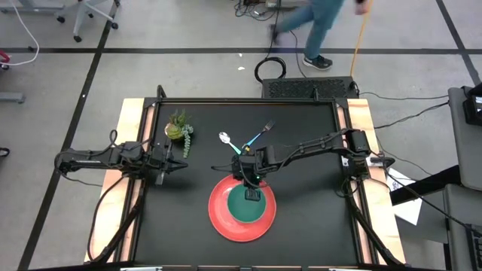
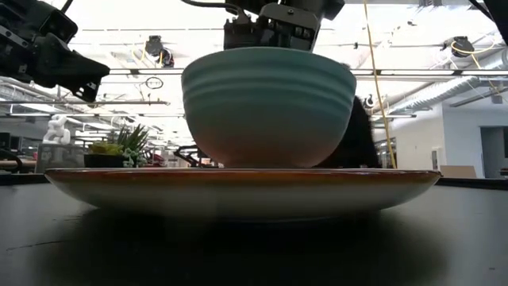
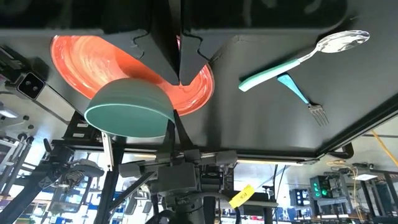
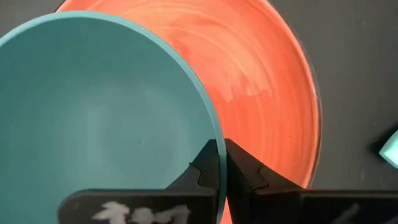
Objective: Set table place
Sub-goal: Put the green bowl on the orange plate
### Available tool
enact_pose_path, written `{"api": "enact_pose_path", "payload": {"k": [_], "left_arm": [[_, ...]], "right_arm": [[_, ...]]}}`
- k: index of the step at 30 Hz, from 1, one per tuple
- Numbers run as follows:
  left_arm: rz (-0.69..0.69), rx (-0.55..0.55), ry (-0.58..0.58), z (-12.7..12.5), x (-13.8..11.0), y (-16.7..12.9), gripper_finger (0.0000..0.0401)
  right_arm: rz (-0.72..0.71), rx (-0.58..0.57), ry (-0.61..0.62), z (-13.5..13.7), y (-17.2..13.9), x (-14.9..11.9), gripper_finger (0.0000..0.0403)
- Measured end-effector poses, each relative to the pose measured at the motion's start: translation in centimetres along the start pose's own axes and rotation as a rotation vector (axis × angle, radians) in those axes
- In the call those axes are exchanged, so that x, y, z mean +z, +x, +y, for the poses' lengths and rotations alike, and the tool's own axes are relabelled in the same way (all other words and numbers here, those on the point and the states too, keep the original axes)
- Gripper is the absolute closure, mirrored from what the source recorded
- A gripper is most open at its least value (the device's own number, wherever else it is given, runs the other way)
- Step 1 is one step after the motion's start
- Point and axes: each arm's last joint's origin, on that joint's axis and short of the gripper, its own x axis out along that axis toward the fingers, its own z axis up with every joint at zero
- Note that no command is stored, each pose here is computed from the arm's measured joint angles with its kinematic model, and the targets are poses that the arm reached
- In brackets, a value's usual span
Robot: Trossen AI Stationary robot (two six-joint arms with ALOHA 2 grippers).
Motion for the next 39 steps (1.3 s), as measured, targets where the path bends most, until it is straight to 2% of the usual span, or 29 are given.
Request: {"api": "enact_pose_path", "payload": {"k": [11, 23, 27, 39], "left_arm": [[0.0, 0.0, 0.0, 0.0, 0.0, 0.0, 0.0386], [0.001, 0.001, 0.001, 0.0, 0.0, 0.0, 0.0386], [0.001, 0.0, 0.001, 0.0, 0.0, 0.0, 0.0386], [0.002, 0.0, 0.001, 0.0, 0.0, 0.0, 0.0386]], "right_arm": [[0.021, -0.058, 0.004, -0.4, 0.5, -0.2, 0.0403], [0.005, -0.048, -0.003, -0.2, 0.5, -0.1, 0.0403], [-0.042, -0.036, 0.0, -0.3, 0.8, 0.1, 0.0403], [0.025, -0.03, 0.043, -1.1, 1.5, -0.9, 0.0403]]}}
